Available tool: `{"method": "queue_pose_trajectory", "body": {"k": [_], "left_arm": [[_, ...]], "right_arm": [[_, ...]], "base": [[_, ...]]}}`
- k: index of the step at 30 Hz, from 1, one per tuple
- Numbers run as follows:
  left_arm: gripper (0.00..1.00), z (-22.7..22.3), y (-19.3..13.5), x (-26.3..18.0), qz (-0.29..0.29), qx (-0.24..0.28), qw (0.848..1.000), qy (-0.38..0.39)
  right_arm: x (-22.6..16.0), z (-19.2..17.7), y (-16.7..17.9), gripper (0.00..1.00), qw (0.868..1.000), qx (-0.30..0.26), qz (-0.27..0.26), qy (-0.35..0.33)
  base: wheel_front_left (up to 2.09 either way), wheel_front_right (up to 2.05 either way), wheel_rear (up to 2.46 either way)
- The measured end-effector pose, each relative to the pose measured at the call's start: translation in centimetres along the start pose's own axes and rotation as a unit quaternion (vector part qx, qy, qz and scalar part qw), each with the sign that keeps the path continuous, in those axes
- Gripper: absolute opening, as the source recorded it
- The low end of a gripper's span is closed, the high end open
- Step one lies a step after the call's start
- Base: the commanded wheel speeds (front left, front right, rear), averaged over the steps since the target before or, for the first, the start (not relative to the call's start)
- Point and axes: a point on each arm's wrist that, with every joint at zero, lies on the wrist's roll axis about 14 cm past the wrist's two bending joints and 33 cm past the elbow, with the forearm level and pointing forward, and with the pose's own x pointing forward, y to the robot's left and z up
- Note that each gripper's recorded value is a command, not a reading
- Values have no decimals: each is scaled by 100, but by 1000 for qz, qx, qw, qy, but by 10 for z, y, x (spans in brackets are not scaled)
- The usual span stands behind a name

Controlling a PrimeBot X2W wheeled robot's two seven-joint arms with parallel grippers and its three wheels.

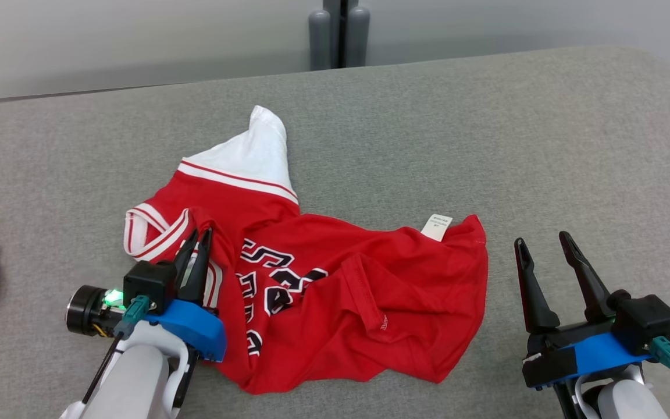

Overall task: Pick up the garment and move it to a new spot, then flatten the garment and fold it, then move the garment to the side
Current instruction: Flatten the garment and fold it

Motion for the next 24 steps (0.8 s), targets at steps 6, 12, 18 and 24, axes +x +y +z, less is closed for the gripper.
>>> {"method": "queue_pose_trajectory", "body": {"k": [6,12,18,24], "left_arm": [[100,-10,-8,11,-13,0,1000,19],[100,16,7,4,22,-4,999,-24],[100,28,32,-30,78,-12,995,-57],[100,16,45,-55,109,-15,993,-47]], "right_arm": [[-5,2,-9,100,1000,-1,-15,-1],[-6,7,-6,100,1000,3,-14,-8],[-3,10,10,100,1000,7,9,-14],[0,11,20,100,1000,9,24,-16]], "base": [[0,0,0],[0,0,0],[0,0,0],[0,0,0]]}}
